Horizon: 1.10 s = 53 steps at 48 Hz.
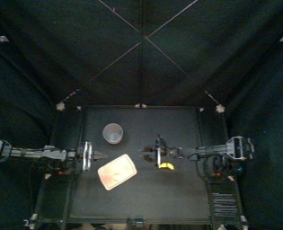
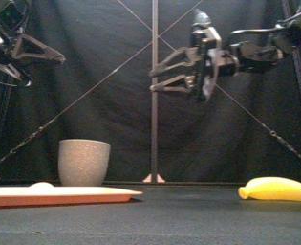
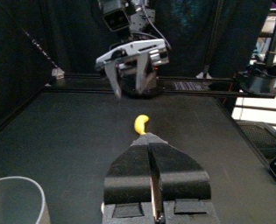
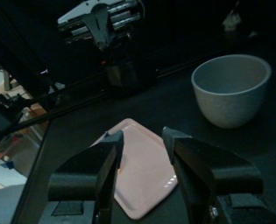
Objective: Pick the chip then place it on the pink plate
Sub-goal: Drop chip on the pink plate and return to neutral
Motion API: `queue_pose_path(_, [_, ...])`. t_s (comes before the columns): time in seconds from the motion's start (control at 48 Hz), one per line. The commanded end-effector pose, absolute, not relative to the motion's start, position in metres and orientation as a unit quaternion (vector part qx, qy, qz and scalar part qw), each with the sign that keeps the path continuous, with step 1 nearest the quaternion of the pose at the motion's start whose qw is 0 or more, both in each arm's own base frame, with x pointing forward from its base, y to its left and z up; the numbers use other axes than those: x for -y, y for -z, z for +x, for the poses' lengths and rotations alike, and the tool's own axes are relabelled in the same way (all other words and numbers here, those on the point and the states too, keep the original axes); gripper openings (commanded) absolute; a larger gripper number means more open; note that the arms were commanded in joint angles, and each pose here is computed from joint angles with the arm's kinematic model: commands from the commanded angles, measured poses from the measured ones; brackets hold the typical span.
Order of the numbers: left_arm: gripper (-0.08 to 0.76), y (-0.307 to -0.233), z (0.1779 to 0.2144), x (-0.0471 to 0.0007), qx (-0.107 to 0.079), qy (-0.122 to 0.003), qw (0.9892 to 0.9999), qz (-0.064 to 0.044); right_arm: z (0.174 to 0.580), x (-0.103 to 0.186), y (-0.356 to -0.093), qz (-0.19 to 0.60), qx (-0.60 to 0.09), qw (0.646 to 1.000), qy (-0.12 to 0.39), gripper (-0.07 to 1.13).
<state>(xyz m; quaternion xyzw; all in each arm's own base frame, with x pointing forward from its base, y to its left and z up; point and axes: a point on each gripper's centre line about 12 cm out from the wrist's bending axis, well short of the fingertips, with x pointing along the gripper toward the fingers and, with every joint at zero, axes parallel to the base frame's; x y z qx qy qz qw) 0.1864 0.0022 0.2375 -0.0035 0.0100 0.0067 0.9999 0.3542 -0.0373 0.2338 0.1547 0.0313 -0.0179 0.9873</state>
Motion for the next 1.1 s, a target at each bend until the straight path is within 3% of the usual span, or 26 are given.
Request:
queue_pose_path(0.021, [-0.006,-0.2447,0.1886,-0.0041,0.002,-0.011,0.9999,-0.001,0.317,0.031,-0.244,0.109,-0.007,0.994,0.004,0.80])
queue_pose_path(0.229, [-0.006,-0.2475,0.1889,-0.0079,0.005,-0.021,0.9998,-0.001,0.258,0.021,-0.236,0.084,0.001,0.996,-0.003,0.80])
queue_pose_path(0.438, [-0.006,-0.2438,0.1877,-0.0120,0.001,-0.033,0.9995,-0.003,0.222,0.017,-0.233,0.094,0.022,0.995,0.003,0.80])
queue_pose_path(0.812, [-0.006,-0.2426,0.1874,-0.0125,0.000,-0.035,0.9993,-0.012,0.224,0.013,-0.242,0.081,0.036,0.996,-0.007,0.80])
queue_pose_path(1.104, [-0.006,-0.2313,0.1842,-0.0143,-0.014,-0.044,0.9983,-0.036,0.236,0.009,-0.242,0.054,0.021,0.998,-0.028,0.80])
